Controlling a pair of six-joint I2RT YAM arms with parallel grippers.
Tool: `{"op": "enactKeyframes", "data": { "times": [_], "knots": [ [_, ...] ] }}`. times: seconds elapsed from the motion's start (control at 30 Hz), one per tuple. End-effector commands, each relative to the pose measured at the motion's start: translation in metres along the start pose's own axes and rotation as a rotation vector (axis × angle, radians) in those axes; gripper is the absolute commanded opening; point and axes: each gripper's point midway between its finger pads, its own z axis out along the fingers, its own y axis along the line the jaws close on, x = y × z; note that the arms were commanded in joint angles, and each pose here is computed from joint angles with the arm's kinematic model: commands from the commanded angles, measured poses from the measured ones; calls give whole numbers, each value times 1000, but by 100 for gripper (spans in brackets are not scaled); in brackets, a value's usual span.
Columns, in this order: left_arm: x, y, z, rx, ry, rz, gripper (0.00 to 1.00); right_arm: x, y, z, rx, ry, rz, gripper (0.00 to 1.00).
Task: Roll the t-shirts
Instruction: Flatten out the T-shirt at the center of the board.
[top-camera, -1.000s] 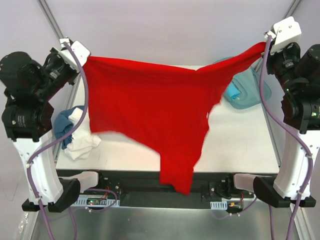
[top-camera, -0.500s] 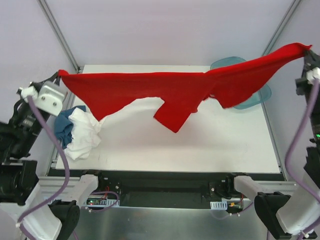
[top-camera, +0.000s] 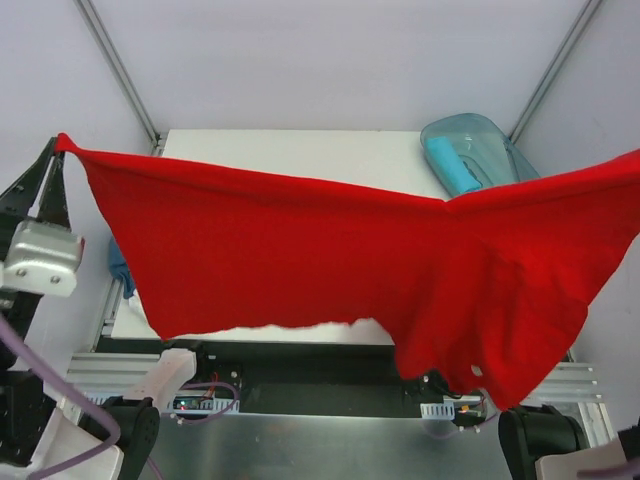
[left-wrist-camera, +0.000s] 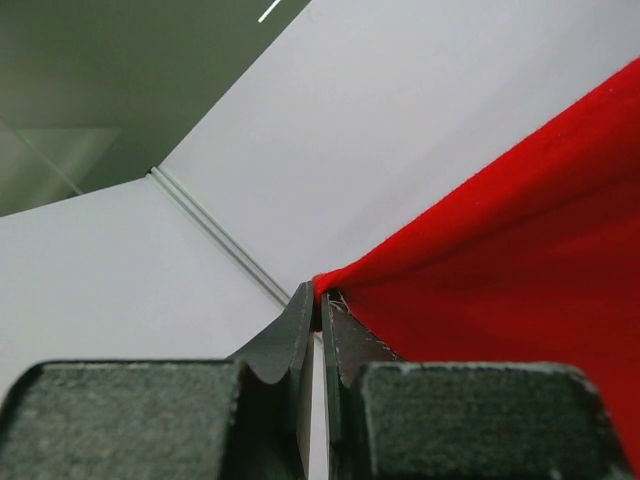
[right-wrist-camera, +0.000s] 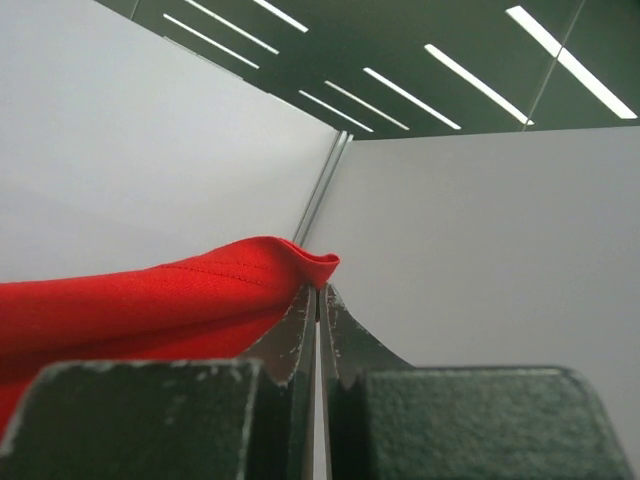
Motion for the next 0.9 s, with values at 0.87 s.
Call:
{"op": "enactKeyframes", "data": {
  "times": [0.87],
  "knots": [
    [522,-381,102,944,999,-403,0,575,461,115,-874,899,103,1]
  ]
}}
